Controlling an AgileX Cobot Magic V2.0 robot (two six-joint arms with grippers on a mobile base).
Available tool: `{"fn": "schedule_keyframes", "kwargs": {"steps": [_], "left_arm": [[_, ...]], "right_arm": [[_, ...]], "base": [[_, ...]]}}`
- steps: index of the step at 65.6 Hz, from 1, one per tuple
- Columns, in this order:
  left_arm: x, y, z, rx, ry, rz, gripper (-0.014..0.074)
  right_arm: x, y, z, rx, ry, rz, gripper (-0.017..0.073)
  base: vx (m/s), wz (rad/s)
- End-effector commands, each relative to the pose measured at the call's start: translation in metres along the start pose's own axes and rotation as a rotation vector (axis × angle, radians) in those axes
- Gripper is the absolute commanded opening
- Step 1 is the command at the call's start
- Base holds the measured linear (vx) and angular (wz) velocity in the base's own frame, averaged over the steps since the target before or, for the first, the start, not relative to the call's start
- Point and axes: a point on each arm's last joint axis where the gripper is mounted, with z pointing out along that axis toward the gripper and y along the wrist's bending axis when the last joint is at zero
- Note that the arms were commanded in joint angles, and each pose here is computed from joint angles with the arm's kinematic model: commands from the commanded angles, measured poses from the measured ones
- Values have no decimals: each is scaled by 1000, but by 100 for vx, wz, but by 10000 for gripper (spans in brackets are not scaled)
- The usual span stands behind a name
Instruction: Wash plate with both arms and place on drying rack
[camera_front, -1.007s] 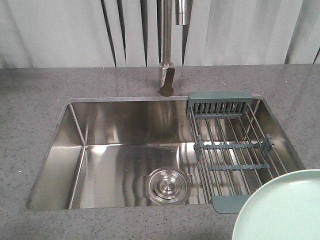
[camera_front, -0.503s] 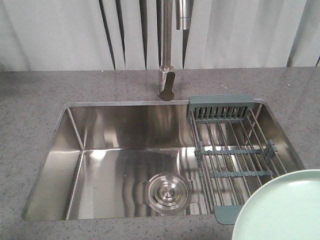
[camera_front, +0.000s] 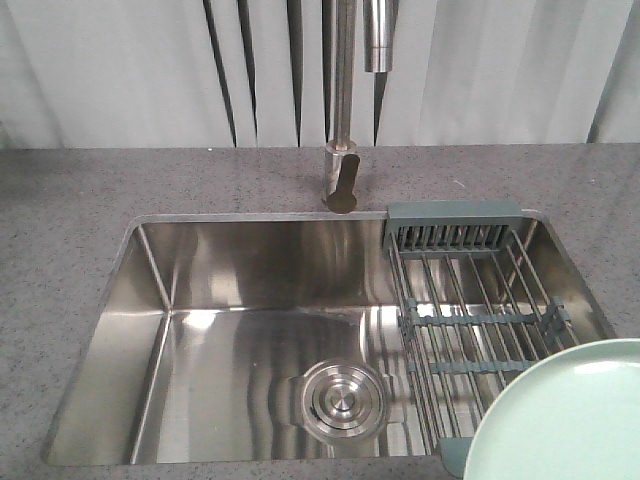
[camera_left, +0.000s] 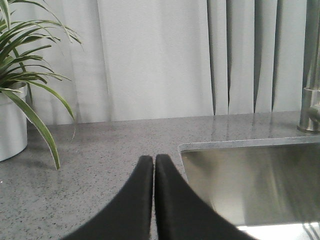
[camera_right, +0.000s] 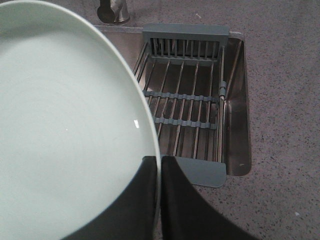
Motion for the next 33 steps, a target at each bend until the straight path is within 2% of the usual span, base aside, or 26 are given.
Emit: {"fn": "schedule_keyframes", "kwargs": {"steps": [1,33], "left_arm": [[0,-1,-1,18,-62,-15,-5],[0,-1,-1,18,-62,-15,-5]], "right_arm": [[-13,1,-1,3,-73,-2,-5],[-13,1,-1,3,-73,-2,-5]], "base": [[4,1],[3,1]]}}
